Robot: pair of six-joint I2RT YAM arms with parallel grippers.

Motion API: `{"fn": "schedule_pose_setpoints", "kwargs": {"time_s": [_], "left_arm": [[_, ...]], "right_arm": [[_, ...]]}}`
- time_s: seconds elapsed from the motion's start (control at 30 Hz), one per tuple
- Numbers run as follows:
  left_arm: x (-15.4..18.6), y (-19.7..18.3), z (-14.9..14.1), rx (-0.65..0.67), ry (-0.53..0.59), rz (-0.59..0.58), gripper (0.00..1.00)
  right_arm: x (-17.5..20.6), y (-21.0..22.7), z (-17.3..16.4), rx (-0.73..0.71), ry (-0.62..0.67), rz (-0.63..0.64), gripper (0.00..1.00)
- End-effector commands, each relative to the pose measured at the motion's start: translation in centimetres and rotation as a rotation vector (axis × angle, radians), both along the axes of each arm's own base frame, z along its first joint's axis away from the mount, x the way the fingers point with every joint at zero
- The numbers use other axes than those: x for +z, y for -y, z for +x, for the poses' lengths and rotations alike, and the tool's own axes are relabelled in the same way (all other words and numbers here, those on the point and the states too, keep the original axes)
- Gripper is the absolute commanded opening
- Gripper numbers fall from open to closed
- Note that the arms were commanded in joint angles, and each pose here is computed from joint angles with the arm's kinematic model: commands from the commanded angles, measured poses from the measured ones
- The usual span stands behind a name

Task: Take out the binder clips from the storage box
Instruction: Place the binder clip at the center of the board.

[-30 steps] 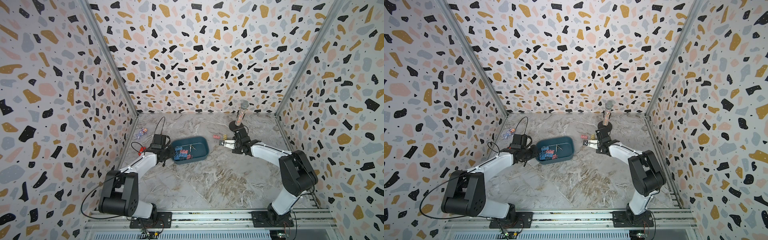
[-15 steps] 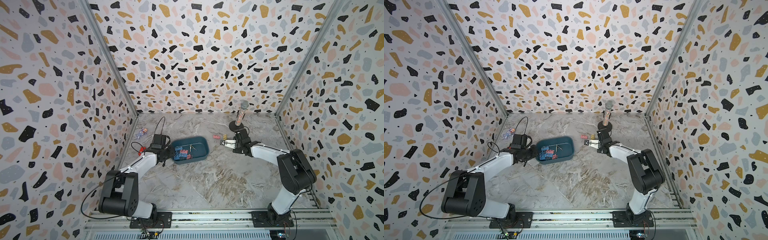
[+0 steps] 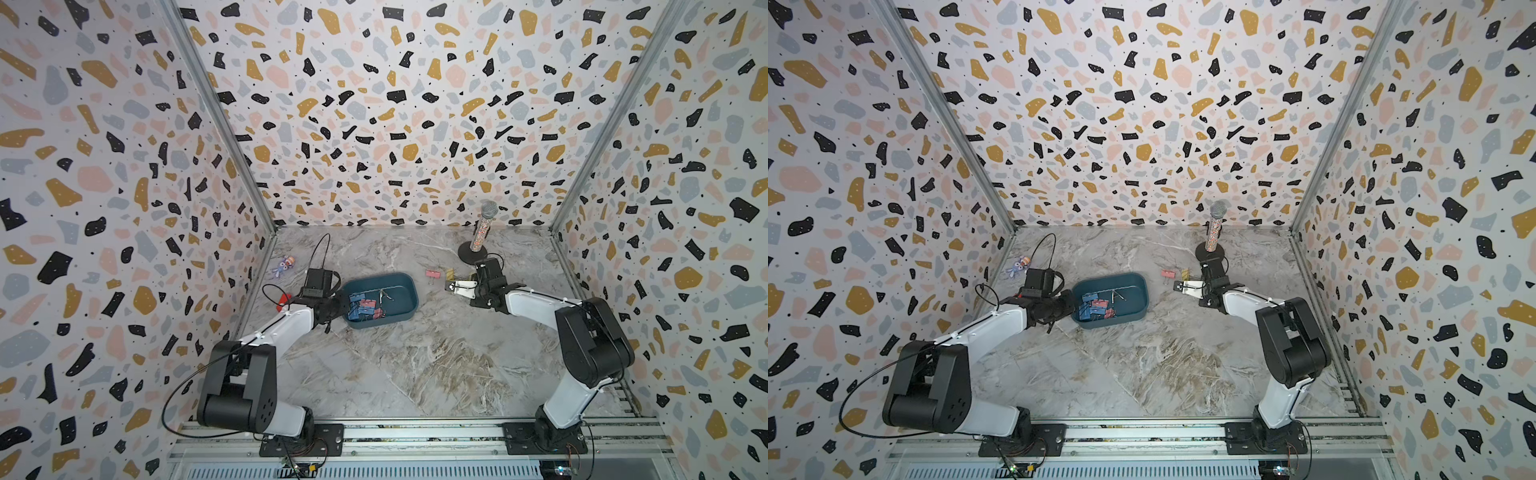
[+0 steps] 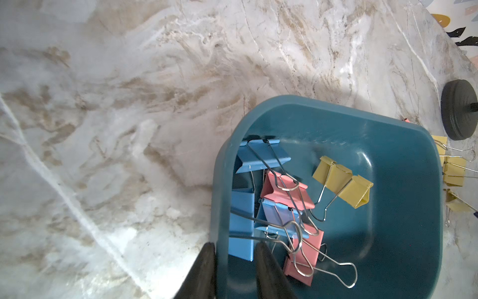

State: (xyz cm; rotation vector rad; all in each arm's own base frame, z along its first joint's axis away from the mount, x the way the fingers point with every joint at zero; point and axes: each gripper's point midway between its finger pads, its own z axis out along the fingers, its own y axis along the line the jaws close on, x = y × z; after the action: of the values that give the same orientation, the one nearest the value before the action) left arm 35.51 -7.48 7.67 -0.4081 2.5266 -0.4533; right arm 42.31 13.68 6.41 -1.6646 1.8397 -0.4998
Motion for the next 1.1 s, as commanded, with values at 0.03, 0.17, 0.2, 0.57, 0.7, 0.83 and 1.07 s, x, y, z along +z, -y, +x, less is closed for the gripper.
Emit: {"fn": "schedule_pose_setpoints", "kwargs": {"time_s": [0.03,0.17,0.2,0.57,0.7,0.83,1.07], "left_arm": [[0.4,0.1,0.6,-0.007,0.03,-0.004,0.3],[0.3,0.1,0.6,-0.007,0.03,-0.004,0.3],[0.3,0.1,0.6,-0.007,0.028,-0.004,0.3],[0.3,0.1,0.6,-0.008,0.03,-0.003,0.3],[0.3,0.0,0.6,-0.006,0.03,-0.003,0.3],[0.3,0.0,0.6,-0.007,0.03,-0.002,0.3],[0.4,0.0,0.6,-0.007,0.032,-0.002,0.3]], "right_arm": [[0.0,0.1,-0.2,0.027,-0.002,0.01,0.0],[-0.1,0.1,-0.3,0.035,0.002,-0.003,0.0],[0.0,0.2,-0.3,0.038,0.004,-0.008,0.0],[-0.7,0.6,-0.4,0.042,-0.003,-0.035,0.0],[-0.8,0.6,-0.4,0.045,-0.005,-0.036,0.0],[-1.0,0.6,-0.5,0.047,-0.013,-0.036,0.0],[-1.3,0.4,-0.8,0.049,-0.029,-0.032,0.07]]}}
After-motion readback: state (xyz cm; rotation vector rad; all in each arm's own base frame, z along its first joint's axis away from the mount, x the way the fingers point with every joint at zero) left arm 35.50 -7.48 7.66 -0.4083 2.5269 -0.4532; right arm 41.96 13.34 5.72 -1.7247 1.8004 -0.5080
